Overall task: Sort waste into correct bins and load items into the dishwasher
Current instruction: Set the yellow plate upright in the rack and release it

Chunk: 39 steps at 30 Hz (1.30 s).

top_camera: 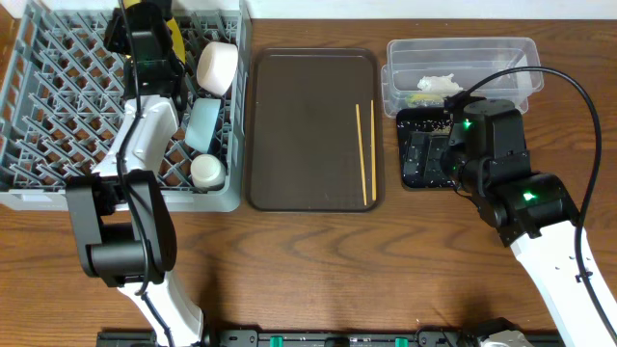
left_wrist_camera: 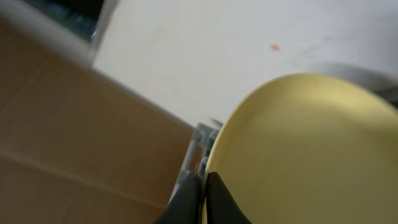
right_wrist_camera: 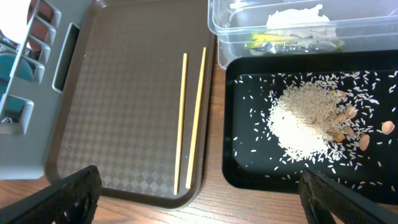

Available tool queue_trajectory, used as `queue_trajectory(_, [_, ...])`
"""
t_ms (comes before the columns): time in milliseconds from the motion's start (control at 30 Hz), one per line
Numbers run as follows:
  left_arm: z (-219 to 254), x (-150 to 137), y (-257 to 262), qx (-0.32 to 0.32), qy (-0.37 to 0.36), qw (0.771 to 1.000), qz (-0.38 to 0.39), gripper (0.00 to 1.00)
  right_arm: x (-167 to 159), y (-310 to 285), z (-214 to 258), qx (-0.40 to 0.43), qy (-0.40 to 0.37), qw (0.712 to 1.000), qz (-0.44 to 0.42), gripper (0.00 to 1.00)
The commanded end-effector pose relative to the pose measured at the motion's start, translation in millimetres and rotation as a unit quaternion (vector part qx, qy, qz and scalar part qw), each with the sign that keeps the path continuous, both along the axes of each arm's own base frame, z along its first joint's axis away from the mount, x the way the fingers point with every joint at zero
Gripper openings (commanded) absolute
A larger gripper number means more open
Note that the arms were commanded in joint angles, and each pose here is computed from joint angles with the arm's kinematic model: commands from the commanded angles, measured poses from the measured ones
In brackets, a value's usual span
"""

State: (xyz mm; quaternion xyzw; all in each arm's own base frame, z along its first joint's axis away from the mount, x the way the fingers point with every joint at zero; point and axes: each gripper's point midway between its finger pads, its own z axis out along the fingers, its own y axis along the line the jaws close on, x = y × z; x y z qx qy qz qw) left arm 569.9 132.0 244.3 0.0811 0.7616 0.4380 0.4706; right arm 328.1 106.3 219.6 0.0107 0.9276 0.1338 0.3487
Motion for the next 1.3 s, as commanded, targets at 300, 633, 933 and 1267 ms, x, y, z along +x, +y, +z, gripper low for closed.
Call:
queue_trajectory(300, [-12.7, 9.2, -15.1, 0.002, 0.020, 0.999, -0.043, 0.17, 2.6, -3.5, 2.4, -0.003, -0.004, 1.000, -0.009, 0.99])
queue_trajectory(633, [-41.8, 0.4, -15.9, -0.102, 0.021, 0.994, -0.016, 0.32, 2.6, -3.6, 2.3, -0.003, -0.004, 1.000, -0.009, 0.99])
queue_trajectory(933, [50.1, -18.2, -6.0, -0.206, -0.146, 0.968, 0.011, 0.36, 2.6, -3.6, 2.3, -0.003, -0.004, 1.000, -0.009, 0.99])
queue_trajectory(1267, [57.3, -90.6, -159.5, -0.440, -0.014, 0.891, -0.116, 0.42, 2.6, -3.6, 2.3, -0.003, -0.004, 1.000, -0.009, 0.99])
